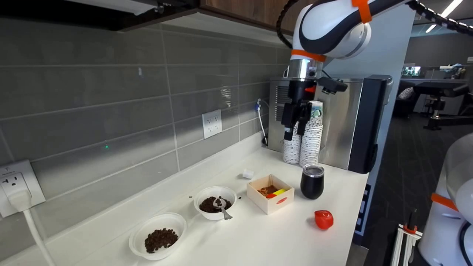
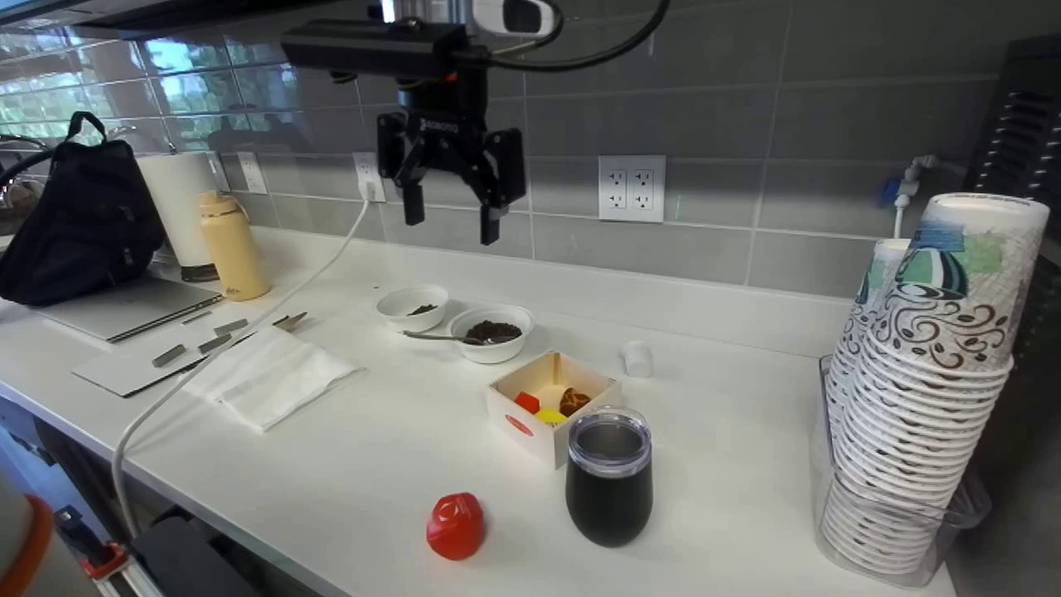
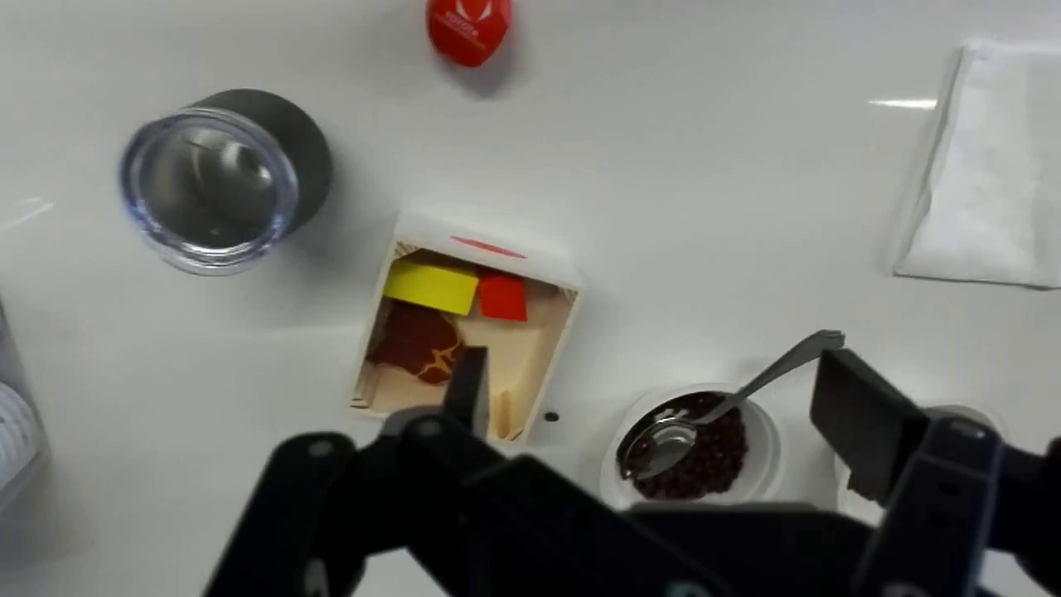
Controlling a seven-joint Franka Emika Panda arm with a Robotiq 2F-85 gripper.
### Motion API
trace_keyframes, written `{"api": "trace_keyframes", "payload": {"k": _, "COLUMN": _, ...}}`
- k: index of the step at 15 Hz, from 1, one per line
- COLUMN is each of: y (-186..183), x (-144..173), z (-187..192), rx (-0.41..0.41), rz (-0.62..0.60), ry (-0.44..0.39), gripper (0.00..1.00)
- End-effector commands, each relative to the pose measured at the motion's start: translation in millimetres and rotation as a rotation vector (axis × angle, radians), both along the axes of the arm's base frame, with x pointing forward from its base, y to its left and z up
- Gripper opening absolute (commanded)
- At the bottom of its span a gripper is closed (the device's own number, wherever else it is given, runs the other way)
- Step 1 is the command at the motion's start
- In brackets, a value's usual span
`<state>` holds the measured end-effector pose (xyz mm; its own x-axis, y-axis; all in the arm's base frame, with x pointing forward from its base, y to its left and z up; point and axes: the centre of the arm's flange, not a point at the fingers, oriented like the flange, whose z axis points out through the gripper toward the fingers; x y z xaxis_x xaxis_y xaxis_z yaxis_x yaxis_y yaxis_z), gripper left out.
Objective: Fold the white napkin.
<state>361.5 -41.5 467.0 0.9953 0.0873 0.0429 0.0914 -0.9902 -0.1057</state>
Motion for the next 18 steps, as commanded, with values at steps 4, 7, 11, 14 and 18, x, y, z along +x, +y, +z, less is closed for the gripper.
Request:
{"api": "trace_keyframes", "payload": {"k": 4, "y": 171, "x": -11, "z": -57, "rx": 0.013, "rz": 0.064, "ry": 0.03, "gripper": 1.0}}
{"api": "trace_keyframes", "payload": {"k": 7, "y": 248, "x": -34, "z": -88, "rx": -0.034, "rz": 0.061, "ry": 0.051, "gripper": 1.0}}
{"api": "trace_keyframes", "payload": {"k": 11, "y": 330, "x": -68, "z": -124, "rx": -0.088, "rz": 0.026, "ry": 0.026, "gripper": 1.0}}
{"api": "trace_keyframes", "payload": {"k": 14, "y": 368, "x": -82, "z": -158, "rx": -0.093, "rz": 0.017, "ry": 0.032, "gripper": 1.0}}
{"api": "trace_keyframes", "payload": {"k": 18, "y": 390, "x": -82, "z": -202, "rx": -0.067, "rz": 0.039, "ry": 0.031, "gripper": 1.0}}
